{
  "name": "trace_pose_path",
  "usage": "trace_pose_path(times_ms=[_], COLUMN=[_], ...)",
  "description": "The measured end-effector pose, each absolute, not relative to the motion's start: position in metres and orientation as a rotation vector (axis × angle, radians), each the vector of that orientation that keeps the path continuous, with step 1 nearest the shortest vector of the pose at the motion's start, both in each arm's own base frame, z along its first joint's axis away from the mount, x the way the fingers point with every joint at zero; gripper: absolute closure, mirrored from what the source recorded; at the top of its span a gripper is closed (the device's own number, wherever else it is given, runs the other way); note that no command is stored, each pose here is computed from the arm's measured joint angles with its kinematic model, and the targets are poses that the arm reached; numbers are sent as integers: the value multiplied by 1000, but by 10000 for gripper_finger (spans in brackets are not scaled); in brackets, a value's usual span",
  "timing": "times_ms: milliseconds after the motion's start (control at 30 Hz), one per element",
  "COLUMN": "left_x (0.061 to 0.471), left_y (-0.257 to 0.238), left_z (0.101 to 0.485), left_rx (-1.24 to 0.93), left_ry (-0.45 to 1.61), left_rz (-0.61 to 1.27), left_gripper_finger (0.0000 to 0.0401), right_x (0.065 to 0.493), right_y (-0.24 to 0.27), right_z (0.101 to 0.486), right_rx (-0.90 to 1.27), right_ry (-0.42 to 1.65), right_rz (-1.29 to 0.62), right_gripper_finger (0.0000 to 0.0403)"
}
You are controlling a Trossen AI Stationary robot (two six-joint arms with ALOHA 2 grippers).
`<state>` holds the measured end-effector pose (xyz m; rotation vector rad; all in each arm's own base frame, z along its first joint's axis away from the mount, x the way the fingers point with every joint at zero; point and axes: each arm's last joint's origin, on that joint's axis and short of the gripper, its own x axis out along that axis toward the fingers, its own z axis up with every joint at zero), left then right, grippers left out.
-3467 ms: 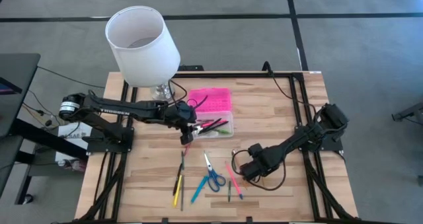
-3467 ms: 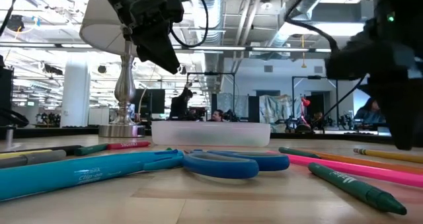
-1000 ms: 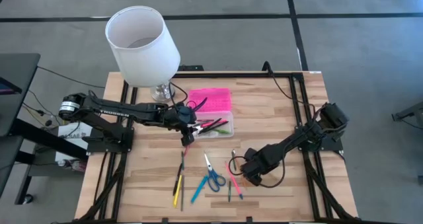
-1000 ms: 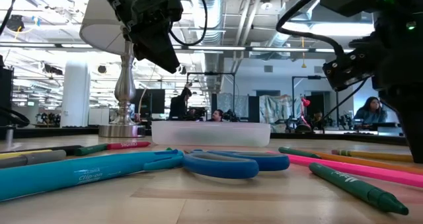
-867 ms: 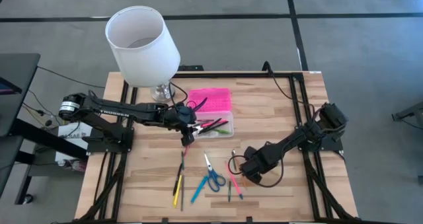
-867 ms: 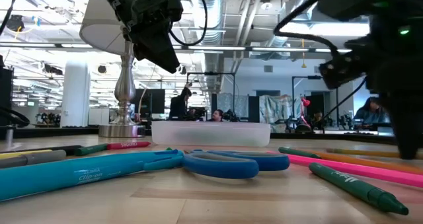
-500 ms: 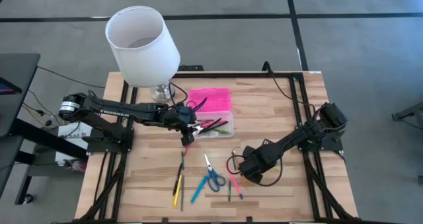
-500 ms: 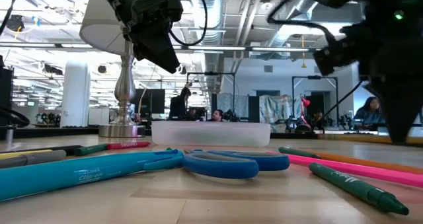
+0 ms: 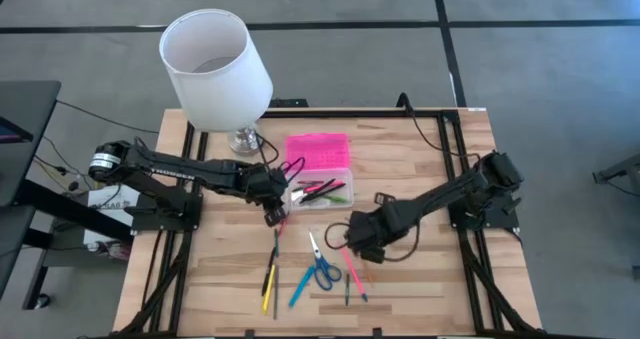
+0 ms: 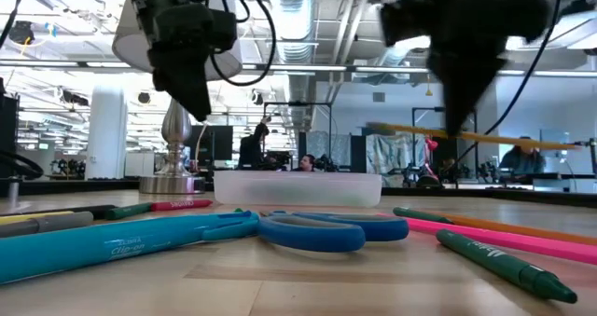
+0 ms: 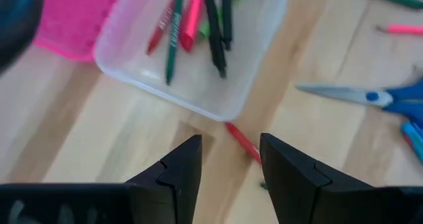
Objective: Pick & place school supplies into a supply box
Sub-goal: Put the light yellow pencil into the supply box
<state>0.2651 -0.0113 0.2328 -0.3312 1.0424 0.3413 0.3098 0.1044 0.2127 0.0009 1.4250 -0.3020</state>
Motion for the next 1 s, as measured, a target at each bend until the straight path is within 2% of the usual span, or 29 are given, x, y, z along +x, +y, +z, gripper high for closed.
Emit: trace_pose_path(times_ms=[300, 567, 1000], left_x=[259, 243, 226], left_y=[-47, -78, -108], left_z=[232, 230, 230], left_rx=[-329, -331, -363], left_ry=[1029, 1028, 951], left_rz=[378, 458, 548], left_gripper_finger=[255, 255, 255], right_x=[348, 367, 382], right_y=[43, -11, -49], right_z=[231, 237, 243], right_rx=[-22, 110, 111], right_ry=[1266, 1118, 901], right_rz=[-243, -204, -170], right_gripper_finger=[402, 402, 402])
